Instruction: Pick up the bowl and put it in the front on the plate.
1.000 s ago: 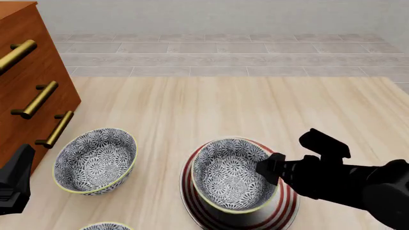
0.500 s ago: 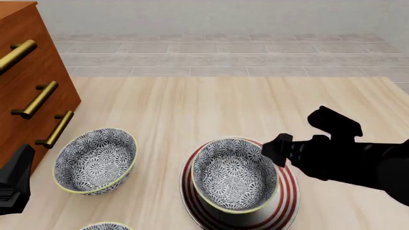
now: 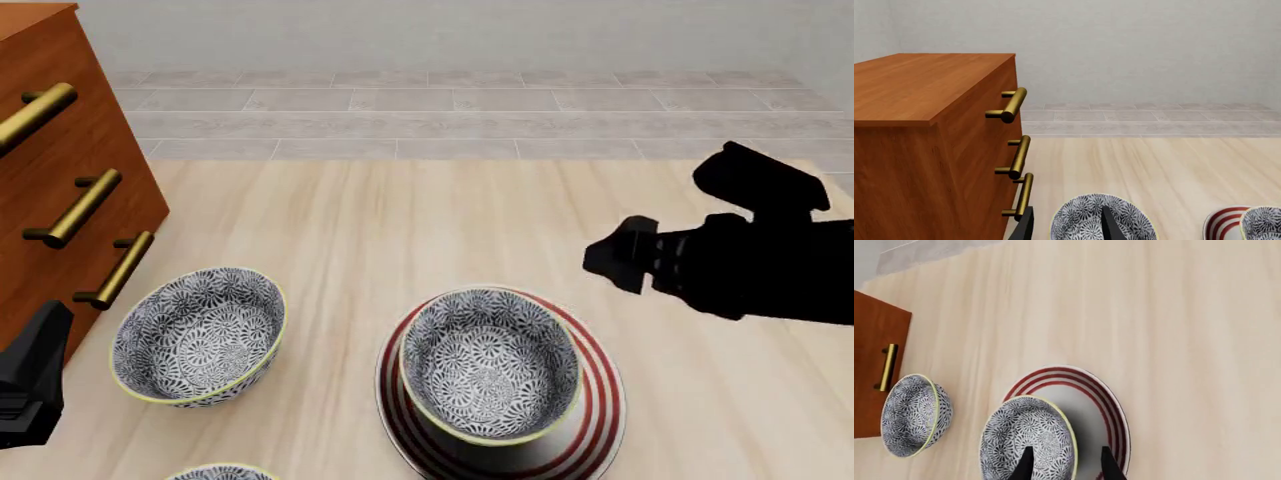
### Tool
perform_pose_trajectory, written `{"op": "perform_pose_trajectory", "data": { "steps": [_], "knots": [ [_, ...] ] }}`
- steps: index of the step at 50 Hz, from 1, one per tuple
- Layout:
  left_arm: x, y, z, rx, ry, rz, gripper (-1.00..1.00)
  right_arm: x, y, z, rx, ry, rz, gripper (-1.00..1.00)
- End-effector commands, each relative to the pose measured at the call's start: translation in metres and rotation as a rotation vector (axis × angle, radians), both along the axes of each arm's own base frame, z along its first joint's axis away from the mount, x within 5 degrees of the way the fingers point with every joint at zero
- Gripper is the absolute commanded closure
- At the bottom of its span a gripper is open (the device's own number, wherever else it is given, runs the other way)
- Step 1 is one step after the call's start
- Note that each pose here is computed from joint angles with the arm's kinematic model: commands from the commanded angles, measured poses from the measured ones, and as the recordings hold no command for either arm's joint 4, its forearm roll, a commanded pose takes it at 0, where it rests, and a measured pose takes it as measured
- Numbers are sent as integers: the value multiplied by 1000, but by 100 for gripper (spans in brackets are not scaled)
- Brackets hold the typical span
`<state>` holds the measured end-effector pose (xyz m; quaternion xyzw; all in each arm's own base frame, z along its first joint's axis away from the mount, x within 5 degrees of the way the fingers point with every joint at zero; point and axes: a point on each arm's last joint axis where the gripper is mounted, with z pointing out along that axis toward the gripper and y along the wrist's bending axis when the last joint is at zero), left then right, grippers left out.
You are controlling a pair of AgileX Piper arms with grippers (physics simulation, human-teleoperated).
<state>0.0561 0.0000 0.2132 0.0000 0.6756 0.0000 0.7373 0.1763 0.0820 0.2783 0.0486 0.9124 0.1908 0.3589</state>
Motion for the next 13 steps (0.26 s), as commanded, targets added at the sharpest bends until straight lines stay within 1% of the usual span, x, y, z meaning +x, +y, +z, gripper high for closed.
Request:
{"op": "perform_pose_trajectory", "data": {
  "steps": [1,2,4,7,10,13],
  "knots": [
    [0,0,0,0,0,0,-100,3,-7,28,-38,-44,8,-100],
    [0,0,0,0,0,0,-100,5,-7,34,-44,-60,11,-100],
    [0,0,0,0,0,0,-100,4,-10,38,-47,-73,5,-100],
    [0,0,0,0,0,0,-100,-3,-15,44,-51,-91,5,-100],
    [0,0,0,0,0,0,-100,-4,-17,47,-57,-103,2,-100],
    [0,0,0,0,0,0,-100,-10,-20,50,-56,-121,4,-100]
  ]
}}
